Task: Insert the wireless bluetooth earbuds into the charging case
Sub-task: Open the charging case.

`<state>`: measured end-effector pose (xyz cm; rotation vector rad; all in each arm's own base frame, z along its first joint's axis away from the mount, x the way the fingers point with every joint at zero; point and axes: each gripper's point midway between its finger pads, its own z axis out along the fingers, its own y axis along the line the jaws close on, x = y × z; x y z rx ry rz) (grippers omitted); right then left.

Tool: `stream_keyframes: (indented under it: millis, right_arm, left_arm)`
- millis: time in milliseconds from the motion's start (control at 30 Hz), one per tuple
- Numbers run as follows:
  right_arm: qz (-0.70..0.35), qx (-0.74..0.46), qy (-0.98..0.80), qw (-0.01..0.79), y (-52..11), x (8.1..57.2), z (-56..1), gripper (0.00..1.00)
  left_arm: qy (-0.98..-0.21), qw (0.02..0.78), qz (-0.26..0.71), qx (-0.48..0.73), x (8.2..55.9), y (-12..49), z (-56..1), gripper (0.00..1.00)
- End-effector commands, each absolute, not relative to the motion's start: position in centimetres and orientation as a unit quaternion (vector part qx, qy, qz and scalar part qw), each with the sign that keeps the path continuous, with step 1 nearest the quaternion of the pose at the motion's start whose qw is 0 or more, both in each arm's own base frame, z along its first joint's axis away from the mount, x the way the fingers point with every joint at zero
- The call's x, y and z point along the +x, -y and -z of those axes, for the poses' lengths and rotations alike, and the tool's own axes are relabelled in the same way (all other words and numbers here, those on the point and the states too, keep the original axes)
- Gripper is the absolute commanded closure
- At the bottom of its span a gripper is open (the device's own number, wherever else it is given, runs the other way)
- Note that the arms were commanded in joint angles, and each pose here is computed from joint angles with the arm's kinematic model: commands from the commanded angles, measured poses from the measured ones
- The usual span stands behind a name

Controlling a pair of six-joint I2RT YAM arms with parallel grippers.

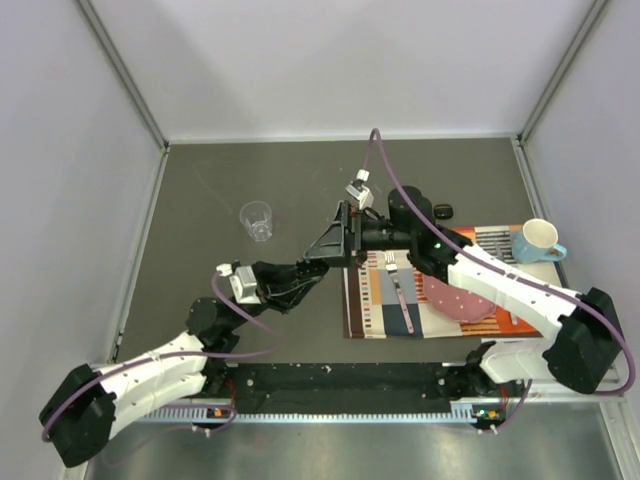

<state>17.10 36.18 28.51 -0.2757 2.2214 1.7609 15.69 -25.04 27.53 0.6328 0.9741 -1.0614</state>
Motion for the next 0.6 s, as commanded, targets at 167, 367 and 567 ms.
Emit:
stream_keyframes:
  millis: [167, 367, 567]
  right_arm:
    - [-0.672, -0.109, -0.720, 0.132, -36.5, 16.1, -31.8, 0.03]
    - [-0.669, -0.102, -0.725, 0.126, -35.7, 15.5, -31.3, 0.03]
    - [-0.680, -0.097, -0.718, 0.112, -35.8, 15.3, -31.6, 0.11]
  left_arm:
    - [-0.411, 0.738, 0.462, 0.269, 15.6, 23.9, -29.7, 1.00]
    - [-0.411, 0.757, 0.442, 0.249, 16.3, 23.1, -30.2, 1.00]
    - [-0.409, 0.763, 0.437, 0.246, 16.6, 23.1, -30.7, 1.00]
